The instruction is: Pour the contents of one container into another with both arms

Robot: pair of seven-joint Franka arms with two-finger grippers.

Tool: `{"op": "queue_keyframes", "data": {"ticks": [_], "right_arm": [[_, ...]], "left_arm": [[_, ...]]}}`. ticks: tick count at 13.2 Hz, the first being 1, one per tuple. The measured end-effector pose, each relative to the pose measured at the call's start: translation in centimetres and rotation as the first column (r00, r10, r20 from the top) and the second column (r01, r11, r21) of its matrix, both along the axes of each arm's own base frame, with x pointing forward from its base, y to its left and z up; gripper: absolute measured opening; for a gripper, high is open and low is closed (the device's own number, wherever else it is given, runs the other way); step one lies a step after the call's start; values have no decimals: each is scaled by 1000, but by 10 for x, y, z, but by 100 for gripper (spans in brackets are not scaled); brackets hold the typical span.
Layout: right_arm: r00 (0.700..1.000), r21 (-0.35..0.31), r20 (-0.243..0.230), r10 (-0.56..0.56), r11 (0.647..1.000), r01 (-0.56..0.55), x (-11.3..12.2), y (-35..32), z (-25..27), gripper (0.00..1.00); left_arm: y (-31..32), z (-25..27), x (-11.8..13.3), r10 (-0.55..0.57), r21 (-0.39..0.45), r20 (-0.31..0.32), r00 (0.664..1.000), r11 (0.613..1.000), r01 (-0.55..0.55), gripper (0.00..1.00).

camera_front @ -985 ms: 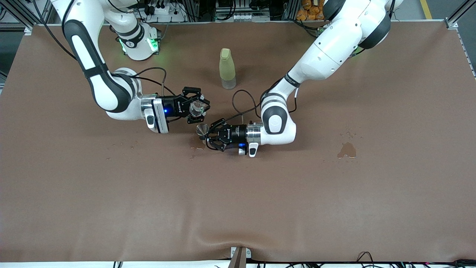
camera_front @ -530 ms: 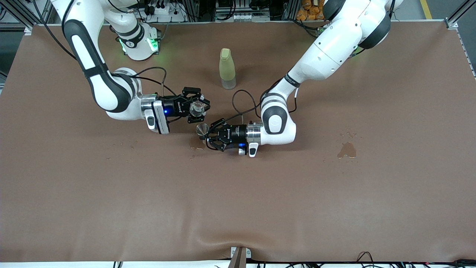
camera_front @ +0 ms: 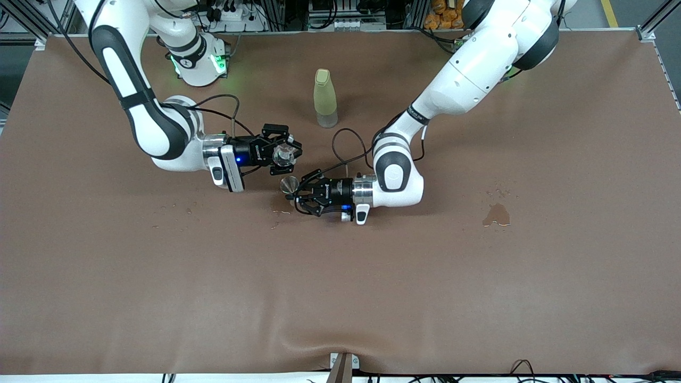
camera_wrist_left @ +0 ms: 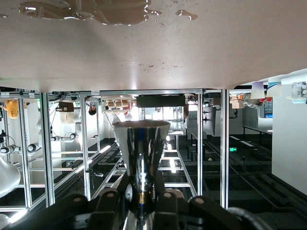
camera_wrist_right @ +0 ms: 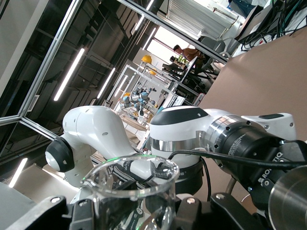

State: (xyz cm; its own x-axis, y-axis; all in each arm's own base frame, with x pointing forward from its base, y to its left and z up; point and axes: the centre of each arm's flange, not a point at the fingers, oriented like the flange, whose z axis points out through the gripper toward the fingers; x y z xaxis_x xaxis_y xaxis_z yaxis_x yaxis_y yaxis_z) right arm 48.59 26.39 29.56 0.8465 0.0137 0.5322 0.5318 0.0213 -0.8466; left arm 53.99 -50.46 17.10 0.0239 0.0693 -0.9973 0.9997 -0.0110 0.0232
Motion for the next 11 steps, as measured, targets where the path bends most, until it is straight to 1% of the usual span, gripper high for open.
{"op": "queue_keyframes", "data": {"ticks": [2,5,9,11], "right_arm": [[1000,-1,-15,2,1000,-2,-1,1,0,17],[999,-2,-52,4,1000,-4,-1,2,0,17],[993,-5,-114,3,1000,-4,-1,2,0,17],[988,-5,-154,4,1000,-5,-1,2,0,17]], "left_arm": [[0,0,0,0,0,0,1000,1000,0,22],[0,0,0,0,0,0,1000,1000,0,22],[0,0,0,1,1,0,1000,1000,-1,22],[1,0,1,1,1,0,1000,1000,-1,22]]}}
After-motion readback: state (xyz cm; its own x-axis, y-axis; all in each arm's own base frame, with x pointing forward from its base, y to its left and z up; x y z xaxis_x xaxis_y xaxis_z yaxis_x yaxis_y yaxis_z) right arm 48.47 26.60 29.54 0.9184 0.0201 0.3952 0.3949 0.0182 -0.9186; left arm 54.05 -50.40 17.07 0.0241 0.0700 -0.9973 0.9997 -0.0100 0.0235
